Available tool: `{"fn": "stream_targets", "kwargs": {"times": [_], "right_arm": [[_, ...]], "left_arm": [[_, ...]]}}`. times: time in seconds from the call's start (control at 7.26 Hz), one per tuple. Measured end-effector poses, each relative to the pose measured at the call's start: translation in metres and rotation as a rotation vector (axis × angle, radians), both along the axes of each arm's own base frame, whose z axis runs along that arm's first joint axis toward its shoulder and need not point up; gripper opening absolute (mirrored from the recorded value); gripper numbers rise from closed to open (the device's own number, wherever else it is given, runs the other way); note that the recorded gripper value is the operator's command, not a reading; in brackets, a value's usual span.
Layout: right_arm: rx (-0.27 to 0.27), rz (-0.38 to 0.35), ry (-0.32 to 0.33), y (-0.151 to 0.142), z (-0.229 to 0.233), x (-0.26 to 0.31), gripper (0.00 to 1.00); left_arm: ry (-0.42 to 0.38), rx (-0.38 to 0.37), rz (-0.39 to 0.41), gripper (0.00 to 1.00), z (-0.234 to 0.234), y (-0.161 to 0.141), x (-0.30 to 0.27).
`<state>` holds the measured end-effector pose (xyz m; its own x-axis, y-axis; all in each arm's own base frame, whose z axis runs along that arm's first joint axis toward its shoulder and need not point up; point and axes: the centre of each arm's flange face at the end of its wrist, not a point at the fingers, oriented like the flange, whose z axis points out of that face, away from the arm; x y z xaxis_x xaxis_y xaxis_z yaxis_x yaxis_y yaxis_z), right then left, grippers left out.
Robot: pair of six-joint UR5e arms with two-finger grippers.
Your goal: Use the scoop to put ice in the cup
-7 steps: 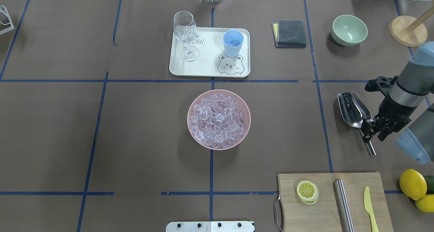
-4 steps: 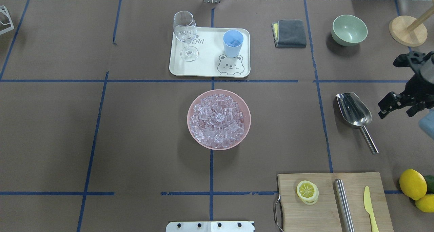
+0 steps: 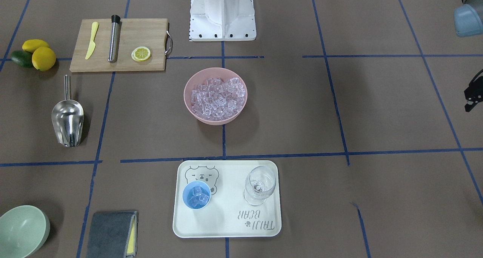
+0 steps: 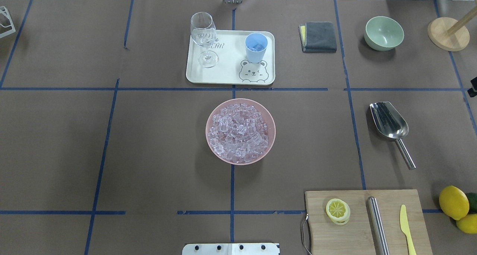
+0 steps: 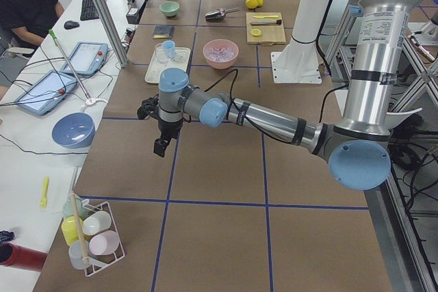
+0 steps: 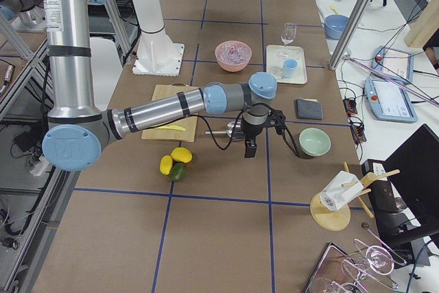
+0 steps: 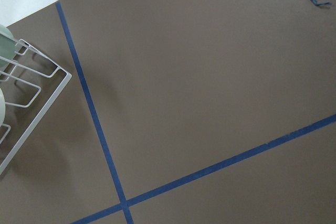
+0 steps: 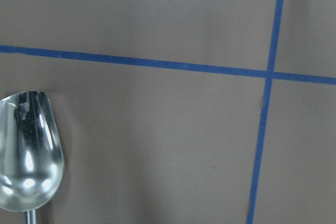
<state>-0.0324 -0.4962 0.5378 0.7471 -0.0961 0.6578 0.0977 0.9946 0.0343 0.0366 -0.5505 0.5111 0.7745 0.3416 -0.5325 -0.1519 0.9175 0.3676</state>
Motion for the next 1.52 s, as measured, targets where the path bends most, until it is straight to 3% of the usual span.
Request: {"fn": "stream_targets", "kwargs": {"times": [0.28,0.55,0.69,0.96,1.52], "right_arm": [[0.012,0.009,-0.044,-0.001,0.027,0.047,1.0],[-0.028,0.055,-0.143,0.0,0.048,0.074,1.0],[-0.034,0.063,-0.176,-0.004,0.05,0.078,1.0],[0.004,0.061,-0.17,-0.014,0.046,0.081,1.0],[-0.018,0.092,-0.113,0.002,0.087,0.098,1.0]], "left_arm": [[-0.015,-0.048,0.066,1.0,0.017,0.003,-0.049],[0.113,-0.164,0.063,1.0,0.074,0.019,-0.094],[0.153,-0.186,0.073,1.0,0.098,0.028,-0.103],[0.17,-0.202,0.085,1.0,0.117,0.035,-0.107],[0.17,-0.213,0.086,1.0,0.123,0.036,-0.108]]}}
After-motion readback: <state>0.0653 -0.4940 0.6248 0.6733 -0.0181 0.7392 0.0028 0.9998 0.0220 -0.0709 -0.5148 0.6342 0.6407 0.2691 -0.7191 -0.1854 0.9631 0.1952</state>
